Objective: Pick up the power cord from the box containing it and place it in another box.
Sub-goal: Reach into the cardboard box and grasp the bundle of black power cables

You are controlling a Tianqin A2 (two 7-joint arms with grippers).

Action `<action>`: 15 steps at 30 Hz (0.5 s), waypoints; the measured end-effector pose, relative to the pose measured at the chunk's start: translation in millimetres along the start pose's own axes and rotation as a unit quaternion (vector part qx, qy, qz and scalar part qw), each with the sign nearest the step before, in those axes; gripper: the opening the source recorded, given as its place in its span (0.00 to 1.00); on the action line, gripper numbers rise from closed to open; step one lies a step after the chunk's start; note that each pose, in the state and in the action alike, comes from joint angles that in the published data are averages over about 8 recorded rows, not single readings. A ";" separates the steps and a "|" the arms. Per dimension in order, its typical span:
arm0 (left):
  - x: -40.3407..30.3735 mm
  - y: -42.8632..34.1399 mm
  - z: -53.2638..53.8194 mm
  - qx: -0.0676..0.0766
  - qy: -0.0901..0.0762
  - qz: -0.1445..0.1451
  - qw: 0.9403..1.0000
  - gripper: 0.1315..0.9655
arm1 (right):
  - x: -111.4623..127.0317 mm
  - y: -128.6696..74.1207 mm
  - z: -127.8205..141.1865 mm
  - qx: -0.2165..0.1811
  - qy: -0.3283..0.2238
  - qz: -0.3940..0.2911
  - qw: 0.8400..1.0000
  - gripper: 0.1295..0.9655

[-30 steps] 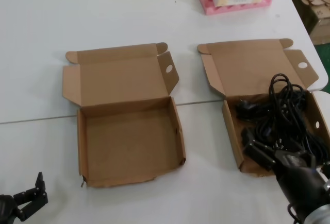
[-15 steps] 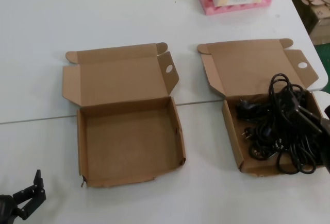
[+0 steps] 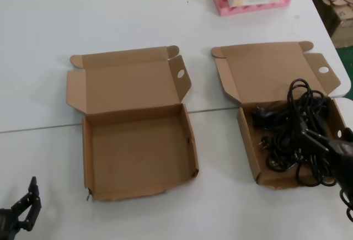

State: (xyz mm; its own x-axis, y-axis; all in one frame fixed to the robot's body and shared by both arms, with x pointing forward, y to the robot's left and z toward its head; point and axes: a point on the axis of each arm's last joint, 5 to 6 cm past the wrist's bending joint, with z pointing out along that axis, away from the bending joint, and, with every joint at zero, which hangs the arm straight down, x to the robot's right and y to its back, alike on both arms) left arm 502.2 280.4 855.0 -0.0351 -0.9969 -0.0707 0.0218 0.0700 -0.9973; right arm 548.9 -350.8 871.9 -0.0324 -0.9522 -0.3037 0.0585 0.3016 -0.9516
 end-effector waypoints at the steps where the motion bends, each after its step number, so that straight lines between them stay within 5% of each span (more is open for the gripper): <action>1: 0.0 0.0 0.0 0.000 0.000 0.000 1.000 0.64 | 0.1 0.4 1.5 -0.001 0.002 -0.004 1.000 1.00; 15: 0.0 0.0 0.0 0.000 0.000 0.000 1.000 0.28 | 4.2 6.9 7.9 -0.015 0.022 -0.039 0.999 0.90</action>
State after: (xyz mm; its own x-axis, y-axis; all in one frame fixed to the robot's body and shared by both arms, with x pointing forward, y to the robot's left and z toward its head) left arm 502.2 280.4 855.0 -0.0351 -0.9969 -0.0706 0.0218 0.0699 -0.9973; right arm 557.0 -353.1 864.4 -0.0793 -0.9700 -0.2298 0.0239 0.2287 -0.9732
